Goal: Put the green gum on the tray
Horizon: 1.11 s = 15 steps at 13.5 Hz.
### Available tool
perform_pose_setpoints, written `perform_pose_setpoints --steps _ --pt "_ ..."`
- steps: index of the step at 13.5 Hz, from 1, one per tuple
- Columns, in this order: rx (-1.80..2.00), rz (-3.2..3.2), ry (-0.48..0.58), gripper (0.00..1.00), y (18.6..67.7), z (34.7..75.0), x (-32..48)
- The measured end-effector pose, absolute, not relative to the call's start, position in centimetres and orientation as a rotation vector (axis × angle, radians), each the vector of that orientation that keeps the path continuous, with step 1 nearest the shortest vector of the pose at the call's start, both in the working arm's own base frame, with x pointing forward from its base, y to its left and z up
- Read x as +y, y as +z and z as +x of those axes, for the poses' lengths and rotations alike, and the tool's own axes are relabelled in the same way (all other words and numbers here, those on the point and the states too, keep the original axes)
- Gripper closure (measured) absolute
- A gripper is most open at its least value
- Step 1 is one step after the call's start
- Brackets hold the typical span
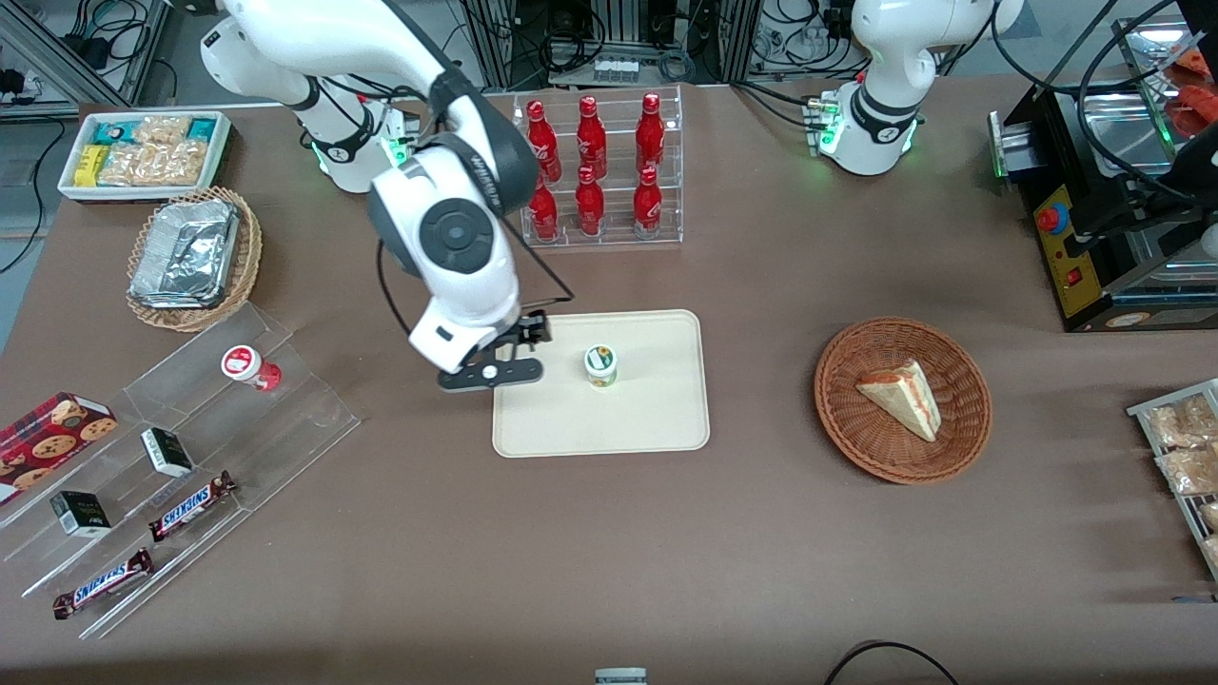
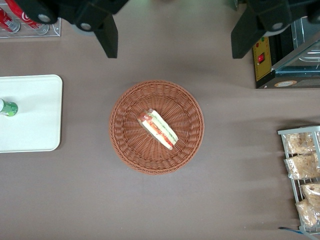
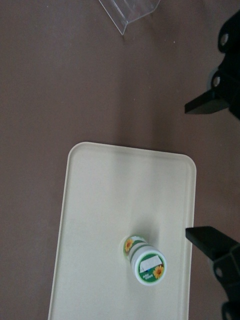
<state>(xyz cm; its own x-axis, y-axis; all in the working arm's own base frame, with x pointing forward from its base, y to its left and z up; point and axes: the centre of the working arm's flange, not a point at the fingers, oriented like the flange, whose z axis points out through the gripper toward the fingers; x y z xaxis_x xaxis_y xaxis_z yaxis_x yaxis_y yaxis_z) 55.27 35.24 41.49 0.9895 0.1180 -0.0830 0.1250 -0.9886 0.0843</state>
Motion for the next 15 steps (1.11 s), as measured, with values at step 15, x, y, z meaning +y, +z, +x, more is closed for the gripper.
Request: perform_pose_setpoints --steps 15 --pt "0.242 3.074 -0.297 0.00 48.7 58.1 12.8"
